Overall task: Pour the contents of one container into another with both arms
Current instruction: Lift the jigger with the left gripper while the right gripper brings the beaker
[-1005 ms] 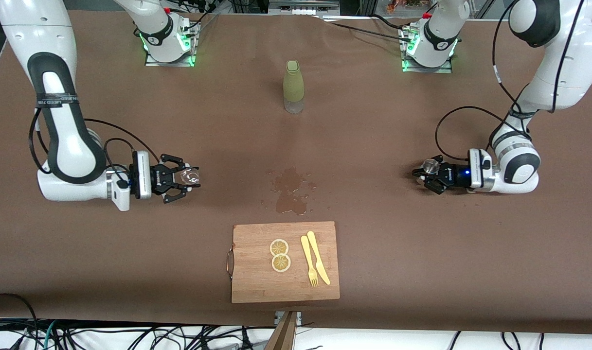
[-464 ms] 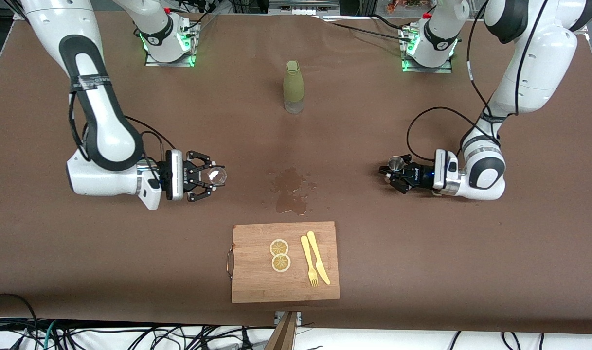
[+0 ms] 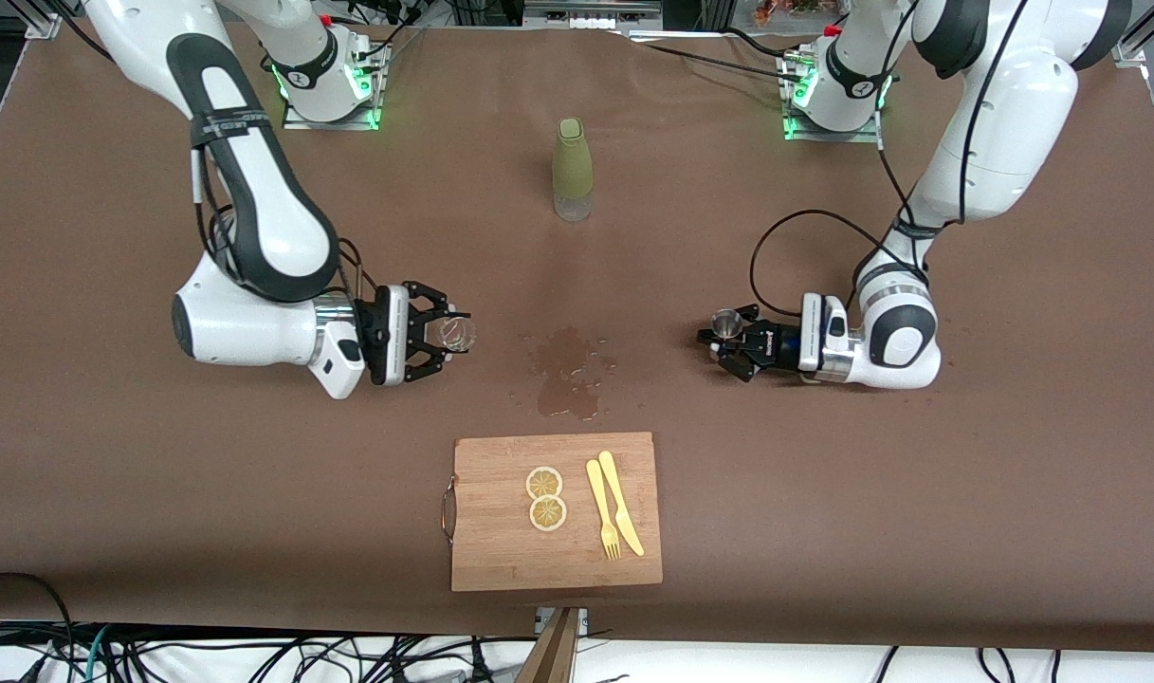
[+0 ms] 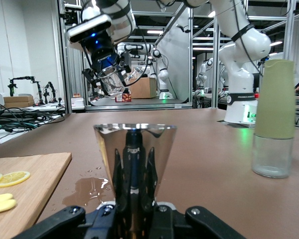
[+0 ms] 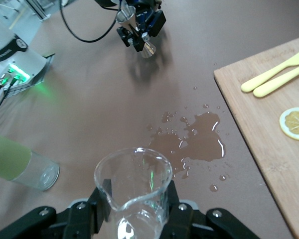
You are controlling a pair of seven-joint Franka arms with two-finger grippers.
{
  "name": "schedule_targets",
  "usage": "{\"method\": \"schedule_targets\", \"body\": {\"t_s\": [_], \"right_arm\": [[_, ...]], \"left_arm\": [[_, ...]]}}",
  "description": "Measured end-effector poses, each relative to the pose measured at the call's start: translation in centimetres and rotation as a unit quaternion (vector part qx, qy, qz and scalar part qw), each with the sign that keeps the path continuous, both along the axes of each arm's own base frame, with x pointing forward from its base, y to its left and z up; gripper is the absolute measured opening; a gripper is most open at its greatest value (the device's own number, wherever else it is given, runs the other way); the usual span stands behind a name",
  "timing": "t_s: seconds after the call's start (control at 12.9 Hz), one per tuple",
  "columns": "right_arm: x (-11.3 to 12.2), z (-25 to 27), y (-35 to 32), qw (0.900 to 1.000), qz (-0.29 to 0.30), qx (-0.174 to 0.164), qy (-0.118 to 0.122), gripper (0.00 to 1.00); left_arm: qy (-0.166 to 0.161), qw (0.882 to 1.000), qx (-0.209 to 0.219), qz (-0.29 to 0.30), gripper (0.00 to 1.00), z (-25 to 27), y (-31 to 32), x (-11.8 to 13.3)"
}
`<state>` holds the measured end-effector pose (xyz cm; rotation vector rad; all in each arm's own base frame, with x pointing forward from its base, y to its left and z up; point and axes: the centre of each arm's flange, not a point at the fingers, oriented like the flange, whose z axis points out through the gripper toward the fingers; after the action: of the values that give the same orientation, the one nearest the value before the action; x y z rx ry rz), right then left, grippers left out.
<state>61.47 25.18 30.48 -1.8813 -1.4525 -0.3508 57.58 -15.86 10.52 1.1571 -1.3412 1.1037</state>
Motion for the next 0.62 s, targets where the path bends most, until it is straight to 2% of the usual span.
{"method": "schedule_targets", "body": {"t_s": [0.31,0.62], "right_arm": [[-1.5,0.6,4.3,0.998,-0.022,-0.048,0.034,0.49],[-3.1,1.1,8.6,0.994,-0.051,-0.086,0.047,0.49]], "left_arm": [[0.007,1.000,-0.003,0.014,0.09,0.1,-5.1,-0.5],[-0.003,1.000,0.013,-0.001,0.09,0.4,-10.0,-1.1]]}}
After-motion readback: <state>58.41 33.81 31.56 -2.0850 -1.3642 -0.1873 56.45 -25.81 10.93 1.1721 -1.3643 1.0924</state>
